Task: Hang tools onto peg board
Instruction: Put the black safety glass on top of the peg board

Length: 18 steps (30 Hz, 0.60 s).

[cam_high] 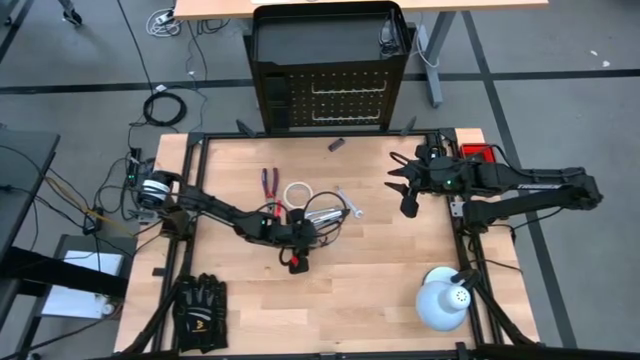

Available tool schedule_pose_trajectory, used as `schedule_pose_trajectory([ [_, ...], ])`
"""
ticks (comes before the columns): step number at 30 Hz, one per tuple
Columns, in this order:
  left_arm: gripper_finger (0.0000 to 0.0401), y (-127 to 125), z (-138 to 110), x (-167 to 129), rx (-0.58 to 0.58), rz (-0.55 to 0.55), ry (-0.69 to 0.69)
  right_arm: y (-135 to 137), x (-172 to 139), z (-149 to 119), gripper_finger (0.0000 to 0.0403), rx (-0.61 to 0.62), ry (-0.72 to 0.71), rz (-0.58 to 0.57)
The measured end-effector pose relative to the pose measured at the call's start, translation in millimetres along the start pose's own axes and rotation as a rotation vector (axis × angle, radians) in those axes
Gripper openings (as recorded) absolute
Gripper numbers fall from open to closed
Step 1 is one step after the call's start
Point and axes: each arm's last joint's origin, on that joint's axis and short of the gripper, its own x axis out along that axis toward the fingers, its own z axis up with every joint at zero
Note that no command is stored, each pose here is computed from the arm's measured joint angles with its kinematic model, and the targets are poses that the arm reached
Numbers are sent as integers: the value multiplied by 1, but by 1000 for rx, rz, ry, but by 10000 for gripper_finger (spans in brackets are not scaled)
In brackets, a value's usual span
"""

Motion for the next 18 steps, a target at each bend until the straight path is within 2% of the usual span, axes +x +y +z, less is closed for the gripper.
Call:
schedule_pose_trajectory([
  [13,14,-1,4,-3,31,-9,19,0,1,0,156,0,5,0],
  [18,6,-4,18,-8,35,-8,27,0,1,0,156,6,5,0],
])
